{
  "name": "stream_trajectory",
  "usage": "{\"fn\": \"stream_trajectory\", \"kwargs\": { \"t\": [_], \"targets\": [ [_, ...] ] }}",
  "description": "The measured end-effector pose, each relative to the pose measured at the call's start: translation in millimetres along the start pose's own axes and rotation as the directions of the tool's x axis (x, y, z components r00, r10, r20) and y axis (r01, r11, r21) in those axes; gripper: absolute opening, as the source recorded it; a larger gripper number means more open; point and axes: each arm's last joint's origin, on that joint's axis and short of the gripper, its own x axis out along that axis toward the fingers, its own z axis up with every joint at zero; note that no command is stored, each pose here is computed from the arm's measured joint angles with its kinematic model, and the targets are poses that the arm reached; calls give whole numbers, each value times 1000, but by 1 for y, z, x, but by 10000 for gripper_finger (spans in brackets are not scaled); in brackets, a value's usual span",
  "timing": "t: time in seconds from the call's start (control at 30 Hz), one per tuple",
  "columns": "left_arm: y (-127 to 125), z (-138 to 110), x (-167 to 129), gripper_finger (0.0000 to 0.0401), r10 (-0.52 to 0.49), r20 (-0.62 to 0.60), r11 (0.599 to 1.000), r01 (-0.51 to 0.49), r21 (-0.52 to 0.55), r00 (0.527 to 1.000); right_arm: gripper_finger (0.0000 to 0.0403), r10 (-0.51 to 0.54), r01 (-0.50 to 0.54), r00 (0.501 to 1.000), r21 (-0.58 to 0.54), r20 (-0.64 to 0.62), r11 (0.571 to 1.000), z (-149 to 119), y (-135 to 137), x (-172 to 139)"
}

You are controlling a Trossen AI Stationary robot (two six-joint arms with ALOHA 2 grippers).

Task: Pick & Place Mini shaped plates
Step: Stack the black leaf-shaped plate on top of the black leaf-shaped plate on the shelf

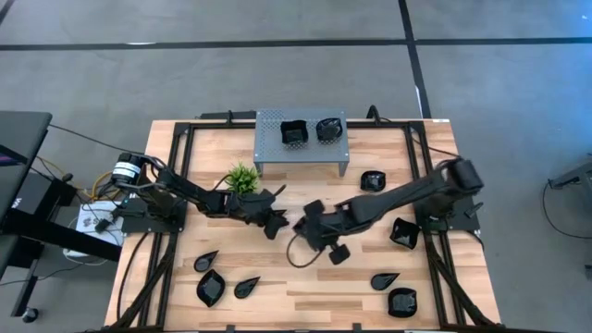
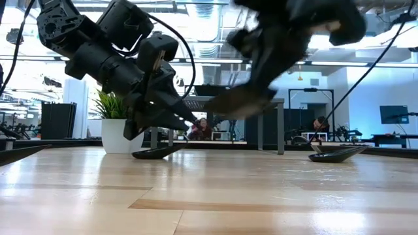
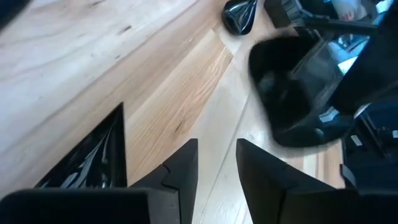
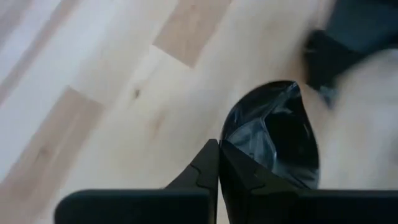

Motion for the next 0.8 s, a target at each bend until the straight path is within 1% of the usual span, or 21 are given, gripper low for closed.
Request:
{"fn": "stream_trajectory", "kwargs": {
  "t": [0.07,0.17,0.27,0.37,0.47,0.53,0.6,0.63,0.67,0.73,0.8],
  "targets": [
    [0,2,0,109,-7,11,1000,7,-3,1000,2,-90,90,996,-25,-10,996,-3,-2,-26],
    [0,5,0,107,-15,30,1000,15,-8,999,1,-240,236,970,-85,-43,968,-17,-12,-70],
    [2,7,0,106,-11,37,1000,11,-4,999,1,-328,324,944,-98,-30,941,-36,-32,-106],
    [4,10,0,106,-9,46,999,6,49,999,1,-375,369,927,-155,-5,916,-64,-56,-129],
    [6,12,0,106,-5,56,998,2,61,998,1,-466,457,884,-160,-25,875,-96,-82,-138],
    [7,14,0,106,-6,61,998,2,59,998,1,-475,460,879,-182,-49,869,-116,-96,-140],
    [8,16,0,106,-13,62,998,9,54,998,1,-453,432,891,-232,-40,871,-133,-110,-137],
    [9,18,0,106,-16,62,999,12,52,998,1,-432,407,901,-279,-34,870,-141,-114,-135],
    [10,19,0,106,-15,64,999,12,49,998,1,-410,375,911,-346,-32,860,-147,-119,-133],
    [12,21,0,106,-10,69,999,7,44,998,0,-402,342,915,-471,-30,813,-154,-129,-129],
    [13,22,0,106,-7,74,999,4,41,997,0,-427,347,904,-541,-25,766,-157,-139,-126]
  ]
}}
